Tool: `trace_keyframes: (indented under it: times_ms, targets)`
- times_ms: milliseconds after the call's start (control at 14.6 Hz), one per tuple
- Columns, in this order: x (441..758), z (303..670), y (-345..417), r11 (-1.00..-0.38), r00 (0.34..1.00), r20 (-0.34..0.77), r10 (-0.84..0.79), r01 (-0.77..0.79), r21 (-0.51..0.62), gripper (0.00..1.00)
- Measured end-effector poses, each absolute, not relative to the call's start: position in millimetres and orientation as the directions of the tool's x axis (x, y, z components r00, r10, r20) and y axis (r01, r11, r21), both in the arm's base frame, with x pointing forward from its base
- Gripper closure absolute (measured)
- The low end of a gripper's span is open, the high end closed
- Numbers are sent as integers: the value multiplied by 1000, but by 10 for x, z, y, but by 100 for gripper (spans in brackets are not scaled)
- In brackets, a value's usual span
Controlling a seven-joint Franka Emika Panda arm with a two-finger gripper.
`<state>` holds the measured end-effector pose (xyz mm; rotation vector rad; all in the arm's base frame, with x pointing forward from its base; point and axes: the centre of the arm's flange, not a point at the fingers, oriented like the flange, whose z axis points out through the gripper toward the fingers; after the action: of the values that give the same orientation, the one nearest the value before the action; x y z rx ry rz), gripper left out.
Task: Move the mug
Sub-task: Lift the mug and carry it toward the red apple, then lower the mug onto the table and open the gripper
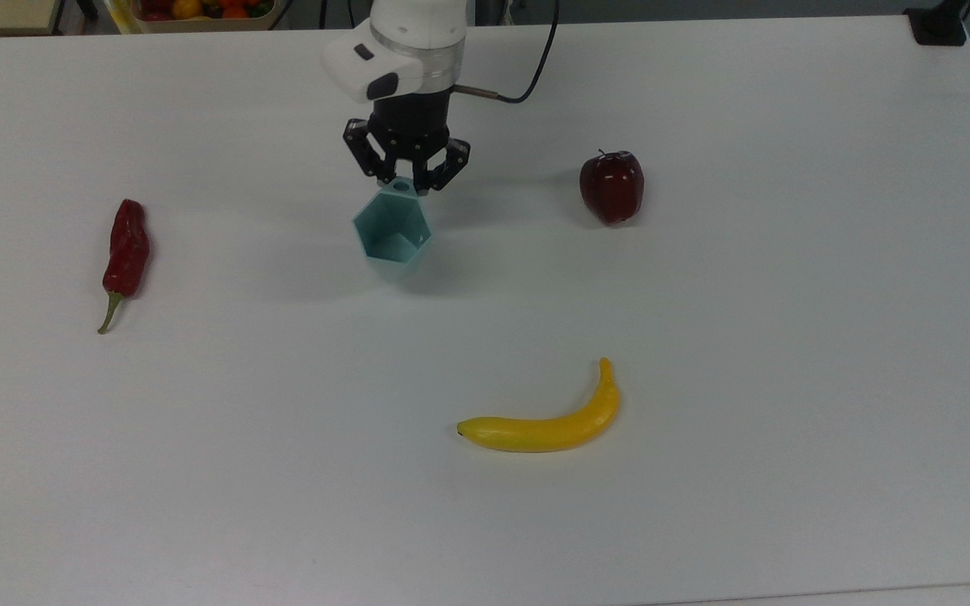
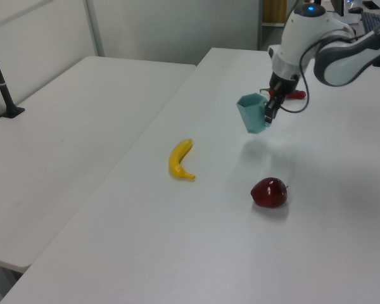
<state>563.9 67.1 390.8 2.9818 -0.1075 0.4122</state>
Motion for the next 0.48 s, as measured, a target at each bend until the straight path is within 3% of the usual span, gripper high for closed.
trace_keyframes:
  times_ms: [205,479]
  targets:
    - [5419,3725,764,-989,972,233,-12,-47,144,77]
    - [5380,3673,803,-988,976,219,-4,-37,148,77]
